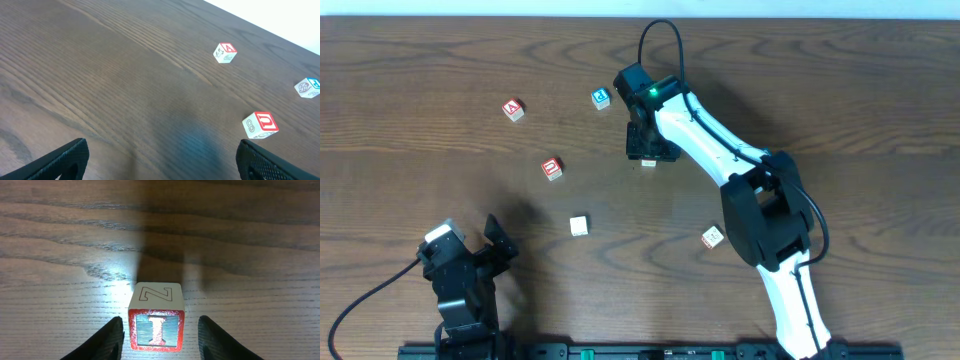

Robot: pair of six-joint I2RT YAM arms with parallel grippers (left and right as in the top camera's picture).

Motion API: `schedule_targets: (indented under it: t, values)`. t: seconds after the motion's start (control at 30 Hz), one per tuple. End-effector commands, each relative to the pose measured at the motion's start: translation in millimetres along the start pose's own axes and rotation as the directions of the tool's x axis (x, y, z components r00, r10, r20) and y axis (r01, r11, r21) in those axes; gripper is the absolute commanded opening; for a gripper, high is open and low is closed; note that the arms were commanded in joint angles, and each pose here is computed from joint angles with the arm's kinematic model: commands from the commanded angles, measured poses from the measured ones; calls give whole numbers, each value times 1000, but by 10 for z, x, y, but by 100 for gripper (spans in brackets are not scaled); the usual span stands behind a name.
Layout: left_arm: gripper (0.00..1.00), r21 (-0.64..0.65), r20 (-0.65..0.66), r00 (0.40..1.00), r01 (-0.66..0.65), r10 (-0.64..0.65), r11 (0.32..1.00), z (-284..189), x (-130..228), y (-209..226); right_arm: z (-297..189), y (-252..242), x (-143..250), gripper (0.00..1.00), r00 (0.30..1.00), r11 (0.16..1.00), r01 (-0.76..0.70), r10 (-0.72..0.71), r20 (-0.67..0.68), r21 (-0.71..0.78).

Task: Spell out Ai2
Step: 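Lower the red 'I' block onto the table and release, then move the right gripper to the blue '2' block and grasp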

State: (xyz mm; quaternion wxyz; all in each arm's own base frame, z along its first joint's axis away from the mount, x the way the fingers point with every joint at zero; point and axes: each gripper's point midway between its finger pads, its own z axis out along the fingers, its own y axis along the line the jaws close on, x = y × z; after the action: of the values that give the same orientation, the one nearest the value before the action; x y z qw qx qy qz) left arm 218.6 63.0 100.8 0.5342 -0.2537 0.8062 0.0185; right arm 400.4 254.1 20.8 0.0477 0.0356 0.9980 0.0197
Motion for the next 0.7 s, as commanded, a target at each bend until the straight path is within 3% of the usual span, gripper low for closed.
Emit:
schedule_targets:
  t: [0.0,0.13,0.4,0.67]
  values:
    - [95,-10,-21,1000,-20,20,1000,29,97,38,75,-49,12,50,1000,1000,-5,6,-4,27]
    - [95,-10,-21,1000,-20,20,1000,29,98,38,-92,-35,-98,51,999,1000,-9,9,33,1]
    - [95,-10,-21,1000,-20,20,1000,29,97,38,-487,-112,-662,63,974,1000,-4,9,225,-20]
    - [95,-10,-21,1000,-20,20,1000,29,98,38,-687,-228,-1371,68,890,998,22,4,455,-53]
